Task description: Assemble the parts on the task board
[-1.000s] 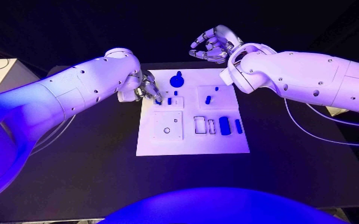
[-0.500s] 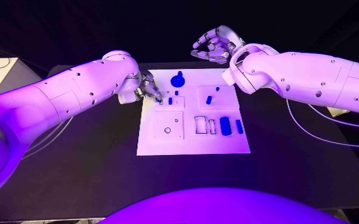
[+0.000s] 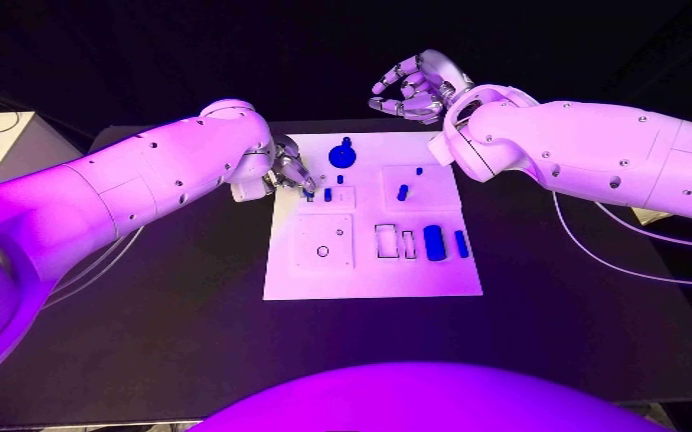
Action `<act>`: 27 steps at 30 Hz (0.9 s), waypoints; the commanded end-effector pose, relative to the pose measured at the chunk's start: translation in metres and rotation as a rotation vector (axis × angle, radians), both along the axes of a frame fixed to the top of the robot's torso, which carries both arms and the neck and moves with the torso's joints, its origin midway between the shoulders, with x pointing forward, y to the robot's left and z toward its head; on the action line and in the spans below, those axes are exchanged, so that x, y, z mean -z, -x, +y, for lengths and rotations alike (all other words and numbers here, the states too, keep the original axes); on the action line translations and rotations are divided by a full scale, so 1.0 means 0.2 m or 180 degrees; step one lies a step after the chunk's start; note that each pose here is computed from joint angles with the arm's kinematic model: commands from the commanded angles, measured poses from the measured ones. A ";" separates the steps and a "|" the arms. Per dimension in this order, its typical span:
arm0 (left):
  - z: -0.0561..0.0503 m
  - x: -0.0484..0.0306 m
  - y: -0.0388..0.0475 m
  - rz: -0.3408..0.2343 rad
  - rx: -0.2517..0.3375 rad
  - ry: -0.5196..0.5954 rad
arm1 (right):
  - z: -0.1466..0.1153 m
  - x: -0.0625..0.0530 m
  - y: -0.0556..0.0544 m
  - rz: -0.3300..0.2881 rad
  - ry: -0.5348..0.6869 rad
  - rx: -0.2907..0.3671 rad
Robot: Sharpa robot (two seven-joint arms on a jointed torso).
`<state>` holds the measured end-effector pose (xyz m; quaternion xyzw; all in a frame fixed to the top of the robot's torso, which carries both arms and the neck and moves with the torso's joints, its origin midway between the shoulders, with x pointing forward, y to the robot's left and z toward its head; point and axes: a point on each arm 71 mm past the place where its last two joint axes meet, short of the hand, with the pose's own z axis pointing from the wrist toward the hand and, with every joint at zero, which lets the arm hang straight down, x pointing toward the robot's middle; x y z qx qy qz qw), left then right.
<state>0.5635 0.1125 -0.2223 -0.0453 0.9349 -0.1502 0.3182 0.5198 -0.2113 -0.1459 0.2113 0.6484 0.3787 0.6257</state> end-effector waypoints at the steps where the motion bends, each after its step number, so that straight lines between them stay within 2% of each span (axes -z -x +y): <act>1: -0.01 0.007 0.014 0.0087 0.0087 -0.0002 | 0.01 0.00 0.00 0.0000 0.0024 -0.0049; 17: 0.02 0.008 0.010 0.0055 0.0073 -0.0089 | 0.00 0.00 0.00 0.0005 0.0026 -0.0049; 27: 0.01 0.009 0.012 0.0066 0.0091 -0.0099 | 0.00 0.00 0.00 0.0005 0.0026 -0.0051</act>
